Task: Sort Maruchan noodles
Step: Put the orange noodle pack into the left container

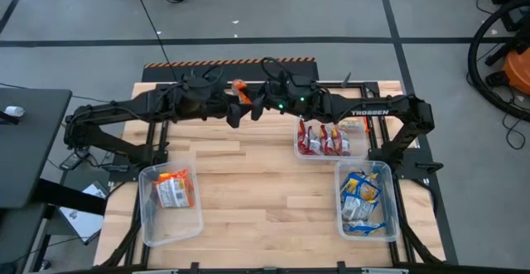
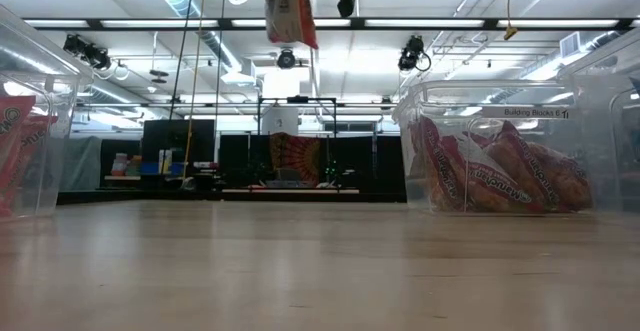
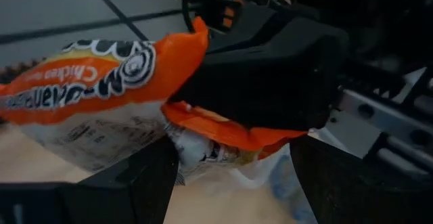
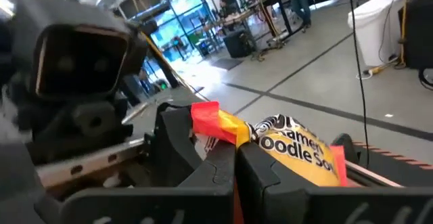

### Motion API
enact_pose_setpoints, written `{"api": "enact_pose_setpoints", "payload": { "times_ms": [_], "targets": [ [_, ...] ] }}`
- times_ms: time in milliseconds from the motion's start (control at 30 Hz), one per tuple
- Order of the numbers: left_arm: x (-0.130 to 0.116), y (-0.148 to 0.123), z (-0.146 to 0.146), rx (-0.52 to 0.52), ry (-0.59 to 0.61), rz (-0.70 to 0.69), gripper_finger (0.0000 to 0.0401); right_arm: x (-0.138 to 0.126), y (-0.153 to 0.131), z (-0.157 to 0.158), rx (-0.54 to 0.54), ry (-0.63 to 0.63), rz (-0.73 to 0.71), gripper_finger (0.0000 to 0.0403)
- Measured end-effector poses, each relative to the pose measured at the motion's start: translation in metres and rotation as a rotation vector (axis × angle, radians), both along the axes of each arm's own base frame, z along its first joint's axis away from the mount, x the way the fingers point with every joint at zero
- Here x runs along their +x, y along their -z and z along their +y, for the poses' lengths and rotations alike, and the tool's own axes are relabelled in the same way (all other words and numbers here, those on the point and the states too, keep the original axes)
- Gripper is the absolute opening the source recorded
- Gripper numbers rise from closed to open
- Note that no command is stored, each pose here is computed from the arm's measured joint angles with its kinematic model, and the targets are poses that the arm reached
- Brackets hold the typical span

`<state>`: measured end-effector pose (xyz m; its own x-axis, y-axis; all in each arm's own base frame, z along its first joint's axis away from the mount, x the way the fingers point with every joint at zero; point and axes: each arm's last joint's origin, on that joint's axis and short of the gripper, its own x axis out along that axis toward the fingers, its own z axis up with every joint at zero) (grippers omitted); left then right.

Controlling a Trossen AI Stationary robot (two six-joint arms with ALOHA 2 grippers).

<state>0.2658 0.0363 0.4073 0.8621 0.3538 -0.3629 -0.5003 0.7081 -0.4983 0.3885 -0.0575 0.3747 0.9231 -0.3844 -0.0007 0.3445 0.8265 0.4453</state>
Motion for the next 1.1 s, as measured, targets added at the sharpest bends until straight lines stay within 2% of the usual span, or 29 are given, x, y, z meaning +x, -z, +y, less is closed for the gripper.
{"api": "enact_pose_setpoints", "payload": {
  "times_ms": [133,233,333,467,600,733,900,1100],
  "targets": [
    [0.0,0.002,-0.001,-0.068,0.022,-0.003,0.0286,-0.001,-0.001,0.001,-0.026,-0.026,0.011,0.0007],
    [-0.011,0.001,-0.003,-0.095,0.015,0.03,0.0286,-0.004,-0.005,0.001,-0.018,-0.061,0.001,0.0007],
    [-0.03,-0.008,-0.004,-0.076,-0.015,0.021,0.0286,-0.008,-0.009,0.001,0.029,-0.086,-0.014,0.0007],
    [-0.042,-0.019,-0.007,0.026,-0.097,-0.024,0.0286,-0.008,-0.009,-0.001,0.105,-0.068,-0.051,0.0007],
    [-0.035,-0.017,-0.016,0.126,-0.103,0.008,0.0286,-0.009,-0.007,-0.003,0.143,-0.004,-0.058,0.0007],
    [-0.018,-0.008,-0.021,0.173,-0.132,0.045,0.0286,-0.009,-0.007,-0.004,0.144,0.01,-0.072,0.0007],
    [-0.001,-0.002,-0.018,0.118,-0.17,0.008,0.0286,-0.008,-0.004,0.001,0.081,-0.002,-0.005,0.0007],
    [0.006,0.017,-0.013,0.075,-0.207,0.122,0.0286,-0.007,-0.005,0.01,0.073,-0.043,-0.017,0.0007]
  ]
}}
